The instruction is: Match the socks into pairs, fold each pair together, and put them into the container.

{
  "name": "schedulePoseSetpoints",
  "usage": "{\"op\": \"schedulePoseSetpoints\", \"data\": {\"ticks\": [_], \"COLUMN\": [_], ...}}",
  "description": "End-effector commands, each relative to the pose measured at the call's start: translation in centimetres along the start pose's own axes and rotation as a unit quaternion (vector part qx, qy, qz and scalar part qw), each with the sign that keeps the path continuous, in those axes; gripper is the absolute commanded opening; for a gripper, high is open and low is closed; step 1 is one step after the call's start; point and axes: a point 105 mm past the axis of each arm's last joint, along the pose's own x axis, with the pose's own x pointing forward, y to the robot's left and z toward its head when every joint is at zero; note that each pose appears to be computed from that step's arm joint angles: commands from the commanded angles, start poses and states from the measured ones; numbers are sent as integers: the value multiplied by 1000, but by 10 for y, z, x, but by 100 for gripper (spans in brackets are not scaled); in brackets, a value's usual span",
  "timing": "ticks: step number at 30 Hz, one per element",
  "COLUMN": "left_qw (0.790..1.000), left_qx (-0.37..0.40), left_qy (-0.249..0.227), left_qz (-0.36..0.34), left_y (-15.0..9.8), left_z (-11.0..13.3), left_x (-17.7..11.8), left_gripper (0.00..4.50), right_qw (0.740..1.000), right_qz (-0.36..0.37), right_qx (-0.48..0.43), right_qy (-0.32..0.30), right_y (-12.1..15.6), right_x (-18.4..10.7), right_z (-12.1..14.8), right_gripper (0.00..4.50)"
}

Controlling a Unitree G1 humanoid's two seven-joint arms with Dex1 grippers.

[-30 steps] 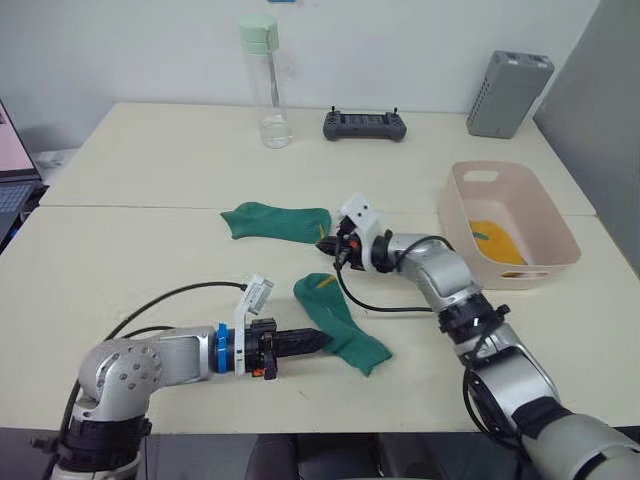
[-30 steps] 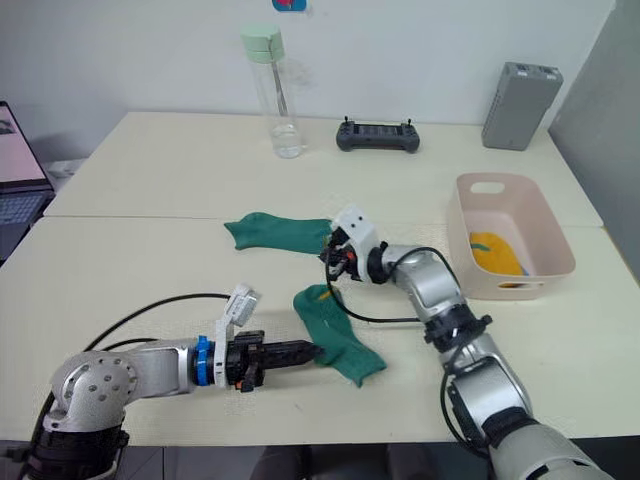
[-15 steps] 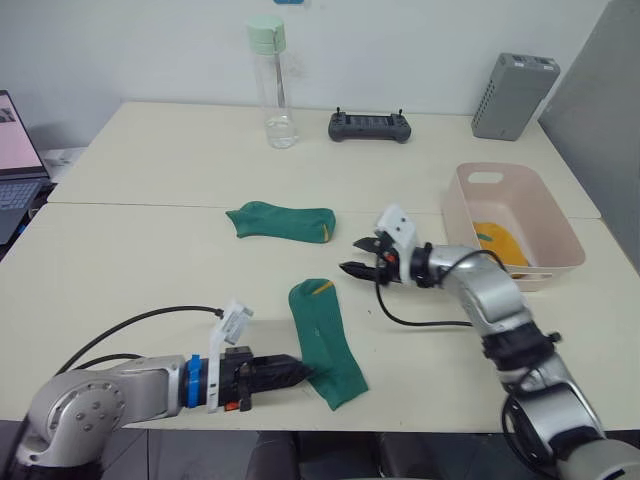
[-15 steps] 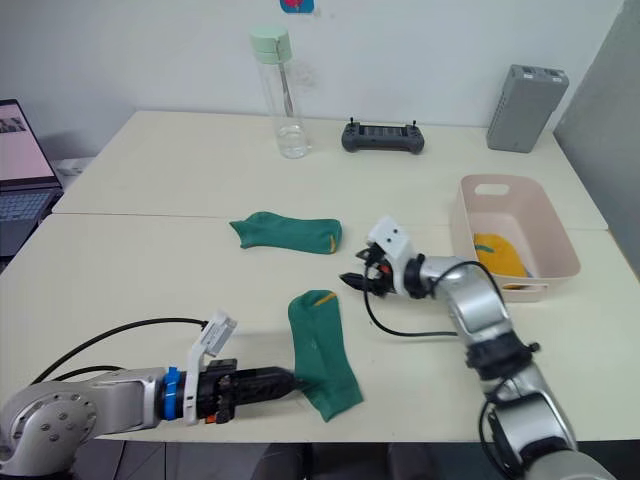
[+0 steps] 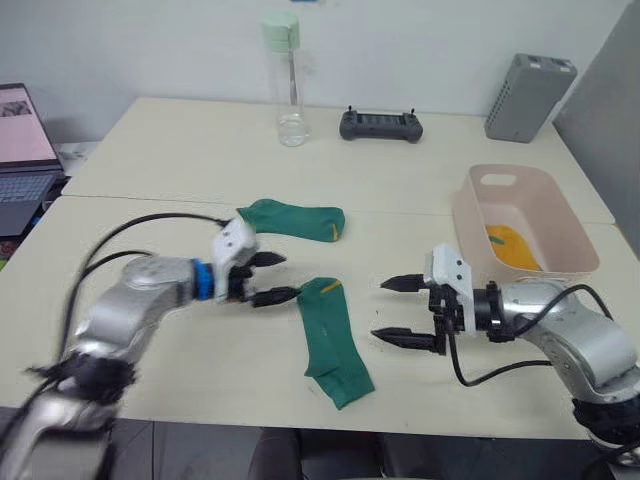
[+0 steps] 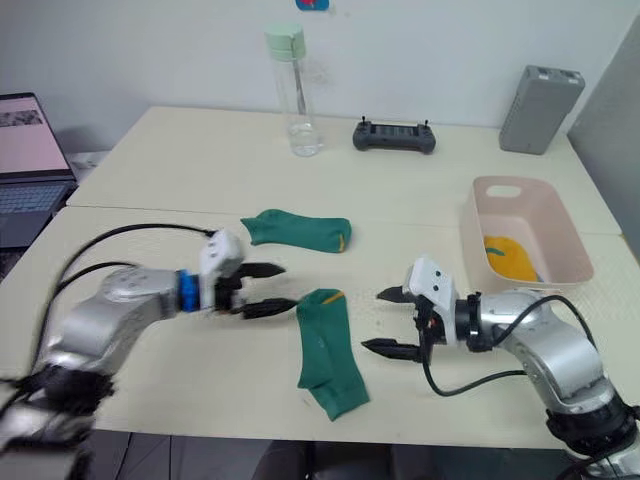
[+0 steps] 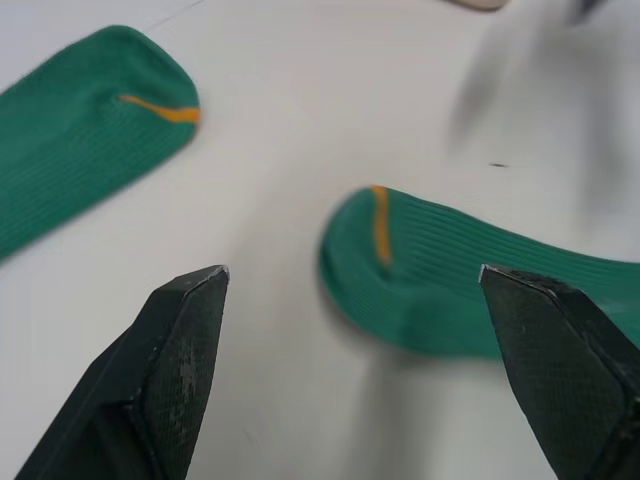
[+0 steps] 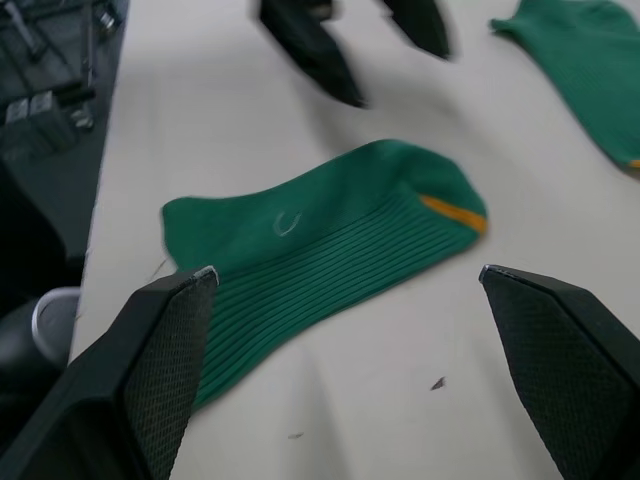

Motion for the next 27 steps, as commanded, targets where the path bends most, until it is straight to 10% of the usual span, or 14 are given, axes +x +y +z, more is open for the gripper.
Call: {"op": "schedulePoseSetpoints", "data": {"ticks": [1,15,27], "left_qw": [997,999,981], "left_qx": [68,28,-59], "left_qy": [27,11,-22], "left_qz": [-26,36,182], "left_y": [0,28,33], "left_z": [-9,-6,-16], "left_x": [22,21,3], "left_gripper": [416,1,1], "right_qw": [1000,999,999], "right_qz": [0,-44,-39], "right_qx": [-19,-6,15], "right_qy": [-6,-2,-5], "right_y": [5,-4,-6], "right_x": [-1,-1,40], "right_z": [10,-5,-19], "right_gripper": [450,450,450]}}
